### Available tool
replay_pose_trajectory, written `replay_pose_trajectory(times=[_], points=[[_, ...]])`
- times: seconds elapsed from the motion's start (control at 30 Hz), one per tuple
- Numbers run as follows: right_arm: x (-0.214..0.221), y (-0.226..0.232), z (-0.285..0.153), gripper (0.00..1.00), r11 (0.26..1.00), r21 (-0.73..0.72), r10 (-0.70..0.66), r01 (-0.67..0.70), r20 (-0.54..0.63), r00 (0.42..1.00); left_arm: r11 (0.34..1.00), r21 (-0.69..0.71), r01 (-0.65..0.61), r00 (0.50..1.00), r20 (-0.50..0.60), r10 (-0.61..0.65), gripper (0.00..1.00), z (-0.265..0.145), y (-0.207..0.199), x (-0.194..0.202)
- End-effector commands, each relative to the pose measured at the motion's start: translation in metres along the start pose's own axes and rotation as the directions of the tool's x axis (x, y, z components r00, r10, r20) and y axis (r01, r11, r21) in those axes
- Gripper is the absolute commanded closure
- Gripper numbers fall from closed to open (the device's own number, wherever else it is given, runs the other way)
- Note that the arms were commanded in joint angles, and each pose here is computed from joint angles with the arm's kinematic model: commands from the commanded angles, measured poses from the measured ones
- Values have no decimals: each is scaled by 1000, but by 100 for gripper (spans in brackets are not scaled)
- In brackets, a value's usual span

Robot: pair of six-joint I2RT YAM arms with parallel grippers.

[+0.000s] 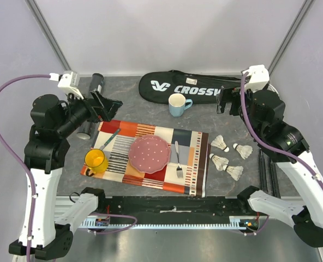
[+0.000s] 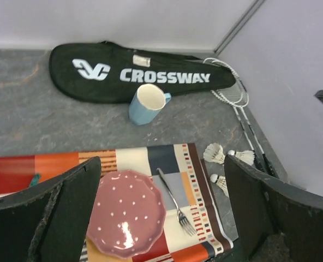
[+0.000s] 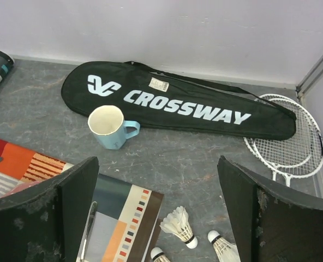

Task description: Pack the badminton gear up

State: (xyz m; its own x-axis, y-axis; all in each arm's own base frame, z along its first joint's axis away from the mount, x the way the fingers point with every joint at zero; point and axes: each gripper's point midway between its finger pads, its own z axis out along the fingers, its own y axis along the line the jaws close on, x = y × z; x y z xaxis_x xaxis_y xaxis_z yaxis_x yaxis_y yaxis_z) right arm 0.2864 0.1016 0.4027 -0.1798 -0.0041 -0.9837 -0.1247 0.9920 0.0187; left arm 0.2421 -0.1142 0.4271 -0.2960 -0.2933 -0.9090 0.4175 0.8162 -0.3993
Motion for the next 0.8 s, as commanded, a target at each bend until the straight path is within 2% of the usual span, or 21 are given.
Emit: replay_pose_trajectory(times=[0.0, 0.07, 0.17, 0.2, 0.27, 0.3, 0.33, 0.43, 0.47, 0.53, 0.6, 0.67, 0.7, 0.77], points=[[-2, 15, 7, 2, 998, -62, 32, -31, 10, 999, 994, -107, -15, 999, -31, 12, 0, -1, 21, 8], [6, 28, 17, 2, 994, -105, 36, -37, -10, 999, 983, -182, 13, 993, -115, -35, 0, 16, 42, 25], [33, 65, 30, 2, 963, -263, 44, -64, -81, 996, 951, -311, 7, 970, -228, -82, 0, 42, 82, 45], [41, 85, 28, 2, 929, -358, 60, -97, -113, 992, 935, -355, 23, 964, -241, -115, 0, 46, 95, 48], [58, 109, 31, 2, 879, -458, 70, -131, -149, 986, 902, -400, 159, 951, -184, -250, 0, 51, 136, 42], [63, 118, 29, 2, 855, -497, 76, -150, -165, 983, 915, -341, 213, 943, -173, -284, 0, 55, 137, 41], [64, 135, 24, 2, 799, -573, 96, -183, -178, 979, 898, -383, 218, 944, -150, -293, 0, 53, 157, 39], [82, 158, 14, 2, 716, -664, 84, -216, -225, 971, 810, -578, 97, 957, -169, -235, 0, 58, 221, 43], [90, 162, 12, 2, 704, -675, 72, -222, -243, 967, 747, -660, 76, 915, -252, -315, 0, 63, 252, 71], [94, 166, 7, 2, 682, -698, 57, -220, -249, 967, 723, -691, 28, 902, -294, -316, 0, 68, 270, 68], [97, 166, 4, 2, 673, -708, 48, -215, -248, 967, 668, -743, -36, 884, -336, -326, 0, 75, 306, 85], [98, 165, 0, 2, 669, -714, 41, -206, -242, 969, 625, -772, -117, 870, -383, -310, 0, 75, 330, 85], [97, 165, -2, 2, 665, -718, 42, -205, -239, 970, 620, -771, -142, 847, -419, -328, 0, 81, 342, 98], [97, 165, -3, 2, 660, -723, 44, -203, -233, 972, 612, -769, -186, 840, -447, -307, 0, 87, 360, 102]])
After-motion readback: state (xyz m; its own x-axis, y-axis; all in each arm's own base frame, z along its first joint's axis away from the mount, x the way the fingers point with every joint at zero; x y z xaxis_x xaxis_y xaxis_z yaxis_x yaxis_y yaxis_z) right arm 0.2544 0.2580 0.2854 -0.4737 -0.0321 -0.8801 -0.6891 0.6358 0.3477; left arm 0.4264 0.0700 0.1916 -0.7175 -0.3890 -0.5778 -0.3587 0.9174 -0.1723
